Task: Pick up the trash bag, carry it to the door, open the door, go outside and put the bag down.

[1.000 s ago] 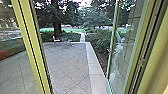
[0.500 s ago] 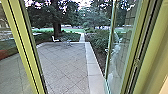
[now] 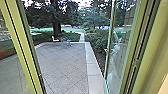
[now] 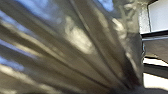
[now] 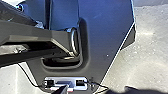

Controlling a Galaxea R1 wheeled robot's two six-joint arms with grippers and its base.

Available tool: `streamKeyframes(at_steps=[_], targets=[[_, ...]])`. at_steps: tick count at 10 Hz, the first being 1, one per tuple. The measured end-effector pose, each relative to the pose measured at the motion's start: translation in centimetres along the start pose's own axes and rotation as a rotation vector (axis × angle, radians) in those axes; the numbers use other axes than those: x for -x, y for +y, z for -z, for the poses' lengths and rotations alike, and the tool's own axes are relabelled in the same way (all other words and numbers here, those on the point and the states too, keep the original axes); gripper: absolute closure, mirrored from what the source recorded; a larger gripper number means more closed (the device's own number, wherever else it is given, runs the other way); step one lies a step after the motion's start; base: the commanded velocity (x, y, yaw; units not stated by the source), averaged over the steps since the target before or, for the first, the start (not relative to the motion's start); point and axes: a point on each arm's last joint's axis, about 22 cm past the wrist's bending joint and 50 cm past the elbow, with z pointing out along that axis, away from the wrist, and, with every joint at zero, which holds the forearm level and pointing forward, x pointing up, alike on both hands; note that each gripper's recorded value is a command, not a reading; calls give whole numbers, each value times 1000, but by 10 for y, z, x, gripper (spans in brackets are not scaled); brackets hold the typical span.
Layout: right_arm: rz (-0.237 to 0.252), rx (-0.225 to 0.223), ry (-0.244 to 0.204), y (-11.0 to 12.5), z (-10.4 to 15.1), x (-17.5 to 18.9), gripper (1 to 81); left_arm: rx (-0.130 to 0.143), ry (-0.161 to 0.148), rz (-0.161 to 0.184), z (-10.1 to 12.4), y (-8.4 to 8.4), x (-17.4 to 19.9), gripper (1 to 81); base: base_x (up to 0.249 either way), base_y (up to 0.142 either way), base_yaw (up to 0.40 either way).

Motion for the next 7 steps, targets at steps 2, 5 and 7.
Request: streamKeyframes(at_steps=[2,5,7], targets=[[0,-6,-1,-5,-1,1,10,-1,0,0,0,-1,0,811,0,0,0],[1,-6,0,-5,-1,0,10,0,0,0,0,0,0,811,0,0,0],[-1,-7,-8,-5,-2,10,10,-1,-6,3,0,0,8,811,76,0,0]])
